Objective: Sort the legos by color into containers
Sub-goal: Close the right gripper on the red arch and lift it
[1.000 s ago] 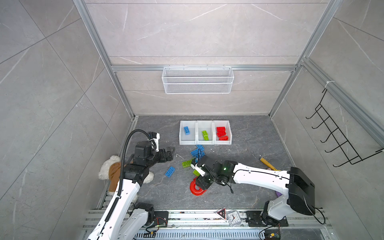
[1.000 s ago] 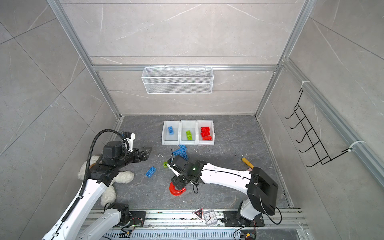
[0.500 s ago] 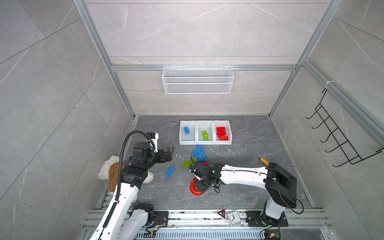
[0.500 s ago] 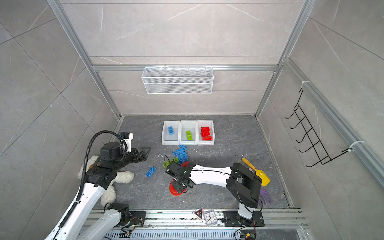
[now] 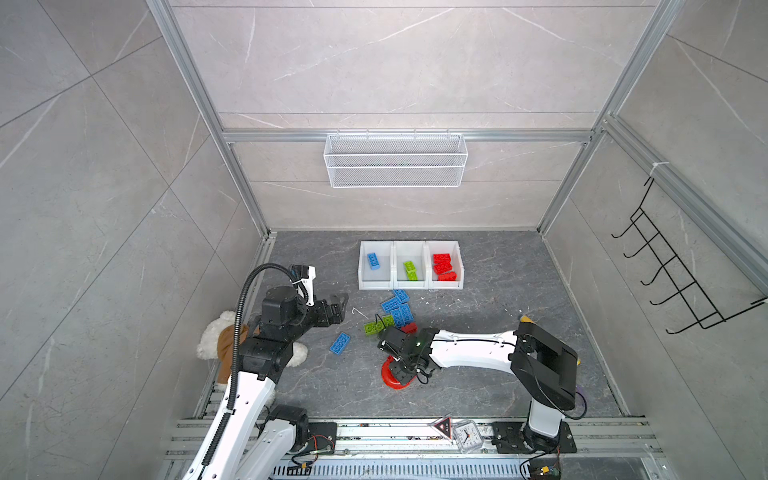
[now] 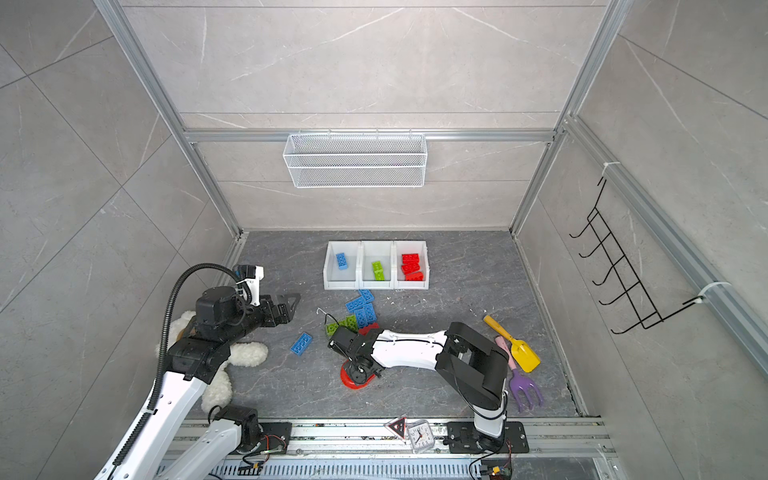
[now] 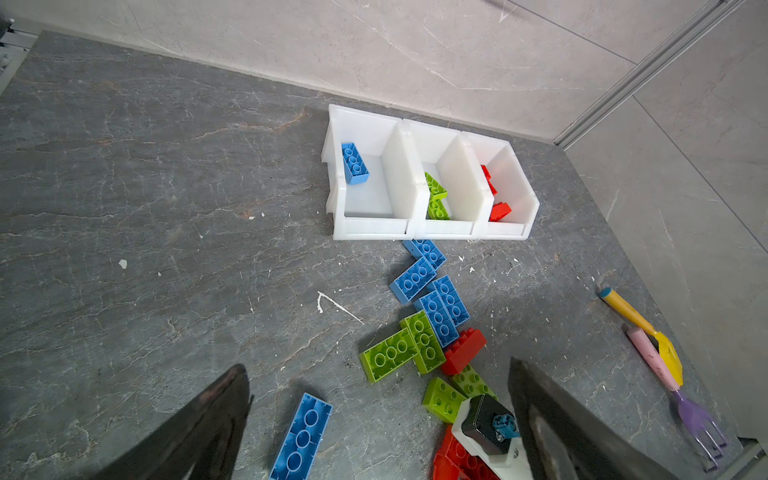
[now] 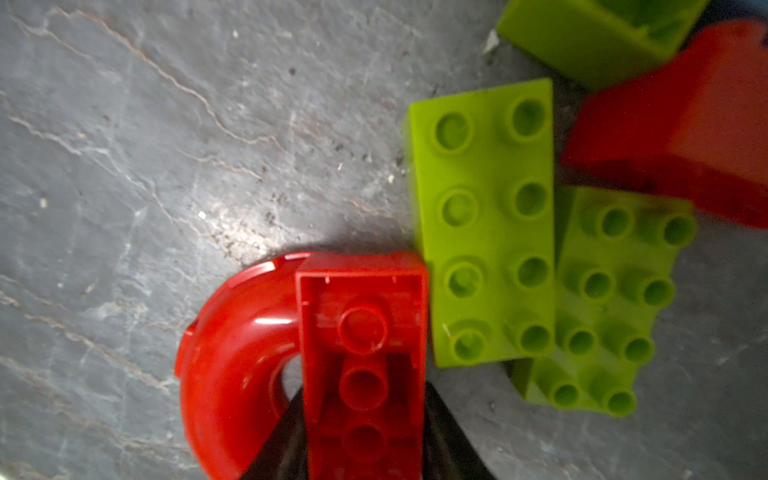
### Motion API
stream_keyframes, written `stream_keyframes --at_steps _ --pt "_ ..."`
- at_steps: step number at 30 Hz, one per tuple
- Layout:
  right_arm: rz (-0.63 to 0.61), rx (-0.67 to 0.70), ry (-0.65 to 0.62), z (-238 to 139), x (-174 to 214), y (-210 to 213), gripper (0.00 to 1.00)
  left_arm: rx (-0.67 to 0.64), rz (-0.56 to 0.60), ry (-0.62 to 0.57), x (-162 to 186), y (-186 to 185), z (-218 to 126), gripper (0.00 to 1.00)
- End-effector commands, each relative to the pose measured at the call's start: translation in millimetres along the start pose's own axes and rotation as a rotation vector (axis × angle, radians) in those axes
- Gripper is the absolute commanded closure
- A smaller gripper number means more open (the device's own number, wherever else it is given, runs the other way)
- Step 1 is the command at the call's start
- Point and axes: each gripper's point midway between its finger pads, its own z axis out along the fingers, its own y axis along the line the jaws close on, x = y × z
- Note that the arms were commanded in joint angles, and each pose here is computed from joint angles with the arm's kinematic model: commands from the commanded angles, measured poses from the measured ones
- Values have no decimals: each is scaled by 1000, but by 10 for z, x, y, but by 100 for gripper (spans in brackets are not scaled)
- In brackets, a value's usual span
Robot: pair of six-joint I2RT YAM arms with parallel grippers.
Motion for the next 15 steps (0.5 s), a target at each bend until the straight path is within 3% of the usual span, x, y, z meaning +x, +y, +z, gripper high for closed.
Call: stream_keyframes --at_steps 1,6,15 --pt "35 7 -32 -34 -75 11 64 20 25 -47 -107 -64 -60 0" --pt "108 -40 -103 -181 -170 65 73 -7 32 -39 -90 -13 -48 0" --pt "160 -75 -172 -360 -274 8 78 -3 27 -28 -86 -14 0 0"
